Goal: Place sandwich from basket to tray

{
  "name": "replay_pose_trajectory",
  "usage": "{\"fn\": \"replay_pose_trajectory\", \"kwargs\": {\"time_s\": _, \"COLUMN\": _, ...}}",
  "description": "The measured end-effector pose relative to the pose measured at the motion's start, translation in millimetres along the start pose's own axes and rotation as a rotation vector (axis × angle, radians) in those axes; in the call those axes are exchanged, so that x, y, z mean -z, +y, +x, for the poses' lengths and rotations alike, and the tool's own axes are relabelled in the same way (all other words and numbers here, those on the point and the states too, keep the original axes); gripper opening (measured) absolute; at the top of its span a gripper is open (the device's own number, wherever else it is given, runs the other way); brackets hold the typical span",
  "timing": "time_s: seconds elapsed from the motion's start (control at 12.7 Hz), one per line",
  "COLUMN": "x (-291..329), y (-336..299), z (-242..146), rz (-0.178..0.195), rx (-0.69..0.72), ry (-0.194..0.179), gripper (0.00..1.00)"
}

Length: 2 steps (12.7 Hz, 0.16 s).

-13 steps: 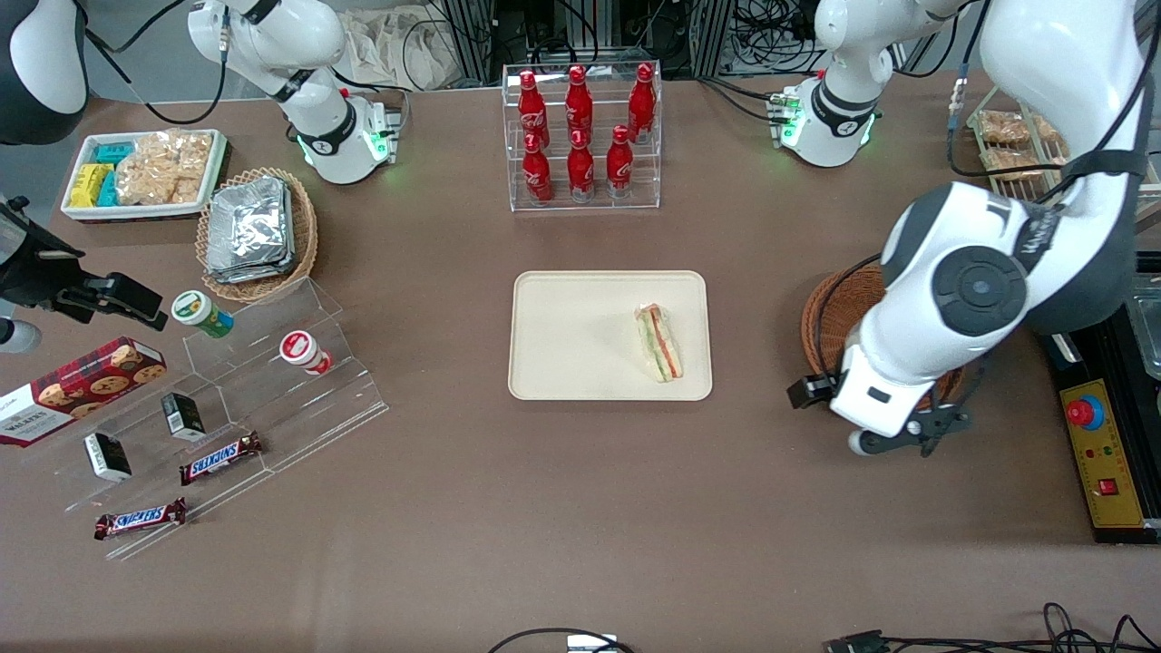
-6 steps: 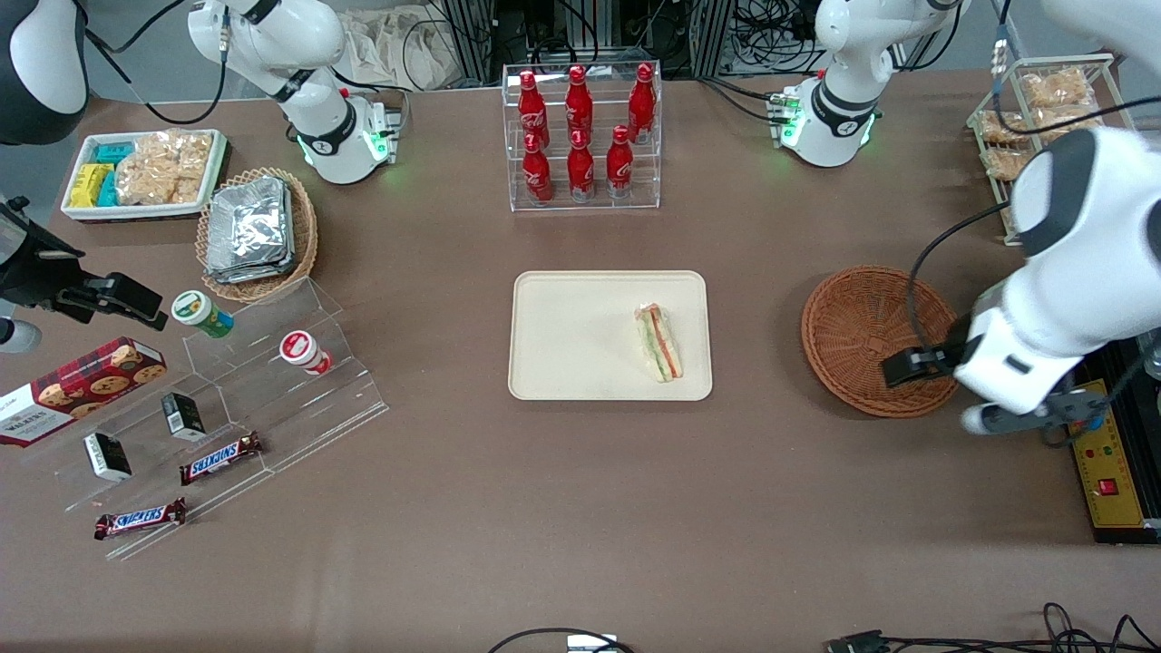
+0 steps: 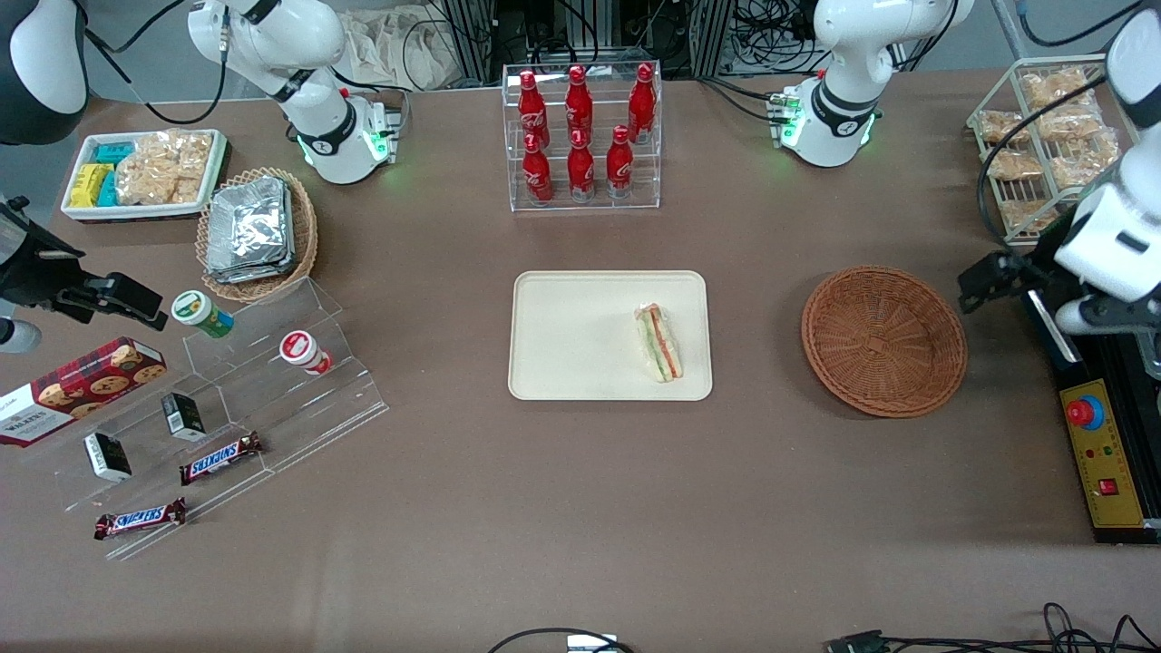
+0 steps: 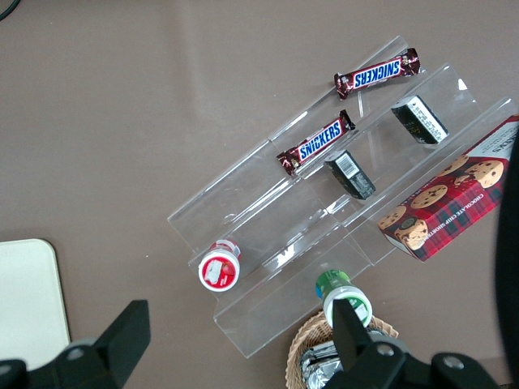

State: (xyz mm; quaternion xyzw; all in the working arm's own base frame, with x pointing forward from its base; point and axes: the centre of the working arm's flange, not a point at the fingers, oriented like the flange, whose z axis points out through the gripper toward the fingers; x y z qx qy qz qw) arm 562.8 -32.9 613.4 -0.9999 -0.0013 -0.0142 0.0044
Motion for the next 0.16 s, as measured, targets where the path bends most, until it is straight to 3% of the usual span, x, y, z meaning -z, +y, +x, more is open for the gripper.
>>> {"fn": "replay_pose_trajectory", "kwargs": {"time_s": 0.16, "x": 13.5, "y": -6.4, "z": -18.2, "rz": 0.005, "rx": -0.026, "ry": 0.002, "gripper": 1.00}}
